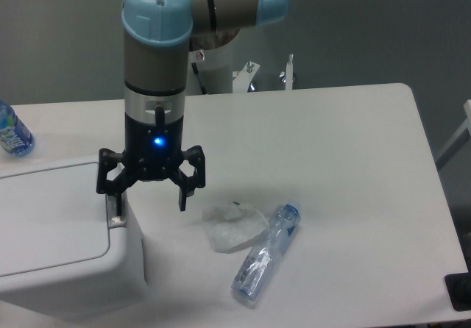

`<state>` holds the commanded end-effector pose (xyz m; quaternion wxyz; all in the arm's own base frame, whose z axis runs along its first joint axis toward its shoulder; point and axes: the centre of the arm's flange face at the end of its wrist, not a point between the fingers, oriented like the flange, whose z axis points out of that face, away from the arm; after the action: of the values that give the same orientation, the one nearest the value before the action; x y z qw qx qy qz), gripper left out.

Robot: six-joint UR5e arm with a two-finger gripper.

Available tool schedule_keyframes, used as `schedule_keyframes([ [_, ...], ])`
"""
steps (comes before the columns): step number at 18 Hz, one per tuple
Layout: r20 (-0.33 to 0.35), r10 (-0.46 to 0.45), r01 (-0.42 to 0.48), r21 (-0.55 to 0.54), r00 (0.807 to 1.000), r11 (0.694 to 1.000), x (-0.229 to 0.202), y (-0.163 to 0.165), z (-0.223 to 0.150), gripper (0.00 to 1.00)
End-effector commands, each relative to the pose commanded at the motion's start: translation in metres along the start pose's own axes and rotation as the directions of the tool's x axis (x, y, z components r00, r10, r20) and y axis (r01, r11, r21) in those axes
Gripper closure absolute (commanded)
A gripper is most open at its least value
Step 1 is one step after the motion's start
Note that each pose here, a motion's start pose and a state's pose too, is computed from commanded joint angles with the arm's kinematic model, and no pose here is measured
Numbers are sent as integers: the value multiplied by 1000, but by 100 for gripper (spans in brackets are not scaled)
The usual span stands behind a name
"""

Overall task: Open the trash can
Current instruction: 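Move the gripper over the trash can lid edge and lower onto it, then push the gripper against the lid edge to flip the lid open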

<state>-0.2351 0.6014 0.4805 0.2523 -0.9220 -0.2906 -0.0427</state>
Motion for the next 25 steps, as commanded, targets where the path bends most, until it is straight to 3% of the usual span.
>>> schedule_keyframes([
  [25,7,-14,14,4,1000,1000,-12,-4,-1,0],
])
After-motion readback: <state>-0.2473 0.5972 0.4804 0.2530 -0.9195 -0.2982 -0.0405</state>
